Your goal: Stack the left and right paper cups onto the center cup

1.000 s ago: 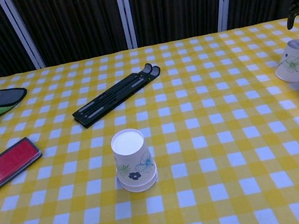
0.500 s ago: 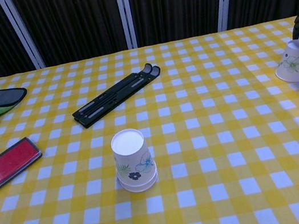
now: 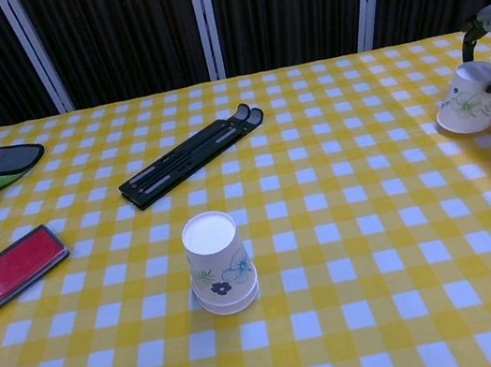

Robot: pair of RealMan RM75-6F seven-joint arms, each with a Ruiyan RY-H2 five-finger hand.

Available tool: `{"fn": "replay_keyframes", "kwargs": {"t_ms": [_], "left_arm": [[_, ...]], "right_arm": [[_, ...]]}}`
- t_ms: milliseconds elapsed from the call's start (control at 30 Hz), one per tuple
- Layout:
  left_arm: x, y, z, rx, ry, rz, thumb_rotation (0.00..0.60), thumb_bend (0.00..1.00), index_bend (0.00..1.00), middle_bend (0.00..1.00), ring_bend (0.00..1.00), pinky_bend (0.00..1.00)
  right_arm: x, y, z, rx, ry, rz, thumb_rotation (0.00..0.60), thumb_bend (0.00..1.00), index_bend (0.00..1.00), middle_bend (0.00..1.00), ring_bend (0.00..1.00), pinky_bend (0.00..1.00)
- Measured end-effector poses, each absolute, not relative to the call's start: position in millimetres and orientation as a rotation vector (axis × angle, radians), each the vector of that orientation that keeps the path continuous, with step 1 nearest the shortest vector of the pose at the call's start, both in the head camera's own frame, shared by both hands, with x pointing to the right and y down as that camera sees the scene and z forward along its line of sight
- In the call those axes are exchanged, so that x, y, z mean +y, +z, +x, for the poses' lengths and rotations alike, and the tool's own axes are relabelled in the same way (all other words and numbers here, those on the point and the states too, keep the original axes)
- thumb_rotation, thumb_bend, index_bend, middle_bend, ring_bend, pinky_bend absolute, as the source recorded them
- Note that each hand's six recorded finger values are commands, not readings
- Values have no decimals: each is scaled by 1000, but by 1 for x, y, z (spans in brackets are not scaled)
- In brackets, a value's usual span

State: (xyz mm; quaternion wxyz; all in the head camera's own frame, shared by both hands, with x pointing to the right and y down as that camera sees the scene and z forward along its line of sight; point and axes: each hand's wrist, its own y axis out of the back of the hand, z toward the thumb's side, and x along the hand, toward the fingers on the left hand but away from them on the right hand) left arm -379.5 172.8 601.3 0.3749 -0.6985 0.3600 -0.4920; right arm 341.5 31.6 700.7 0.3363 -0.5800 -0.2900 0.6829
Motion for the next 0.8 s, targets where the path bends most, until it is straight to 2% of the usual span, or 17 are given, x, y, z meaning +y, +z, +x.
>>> {"fn": "replay_keyframes", "kwargs": {"t_ms": [267, 633, 800], "left_arm": [[173, 599, -381, 930, -1255, -1783, 600, 220, 0, 0, 0, 0], [175, 601, -381, 905, -1269, -1788, 600, 220, 0, 0, 0, 0], [173, 602, -384, 909, -1278, -1790, 600, 220, 0, 0, 0, 0]], "right_arm": [[39, 668, 298, -779, 1635, -1616, 600, 224, 458, 30, 0, 5], [76, 619, 214, -721, 1394, -1779, 600, 223, 471, 35, 0, 4], [89, 614, 174, -670, 1314, -1819, 600, 223, 477, 36, 0, 5]]}}
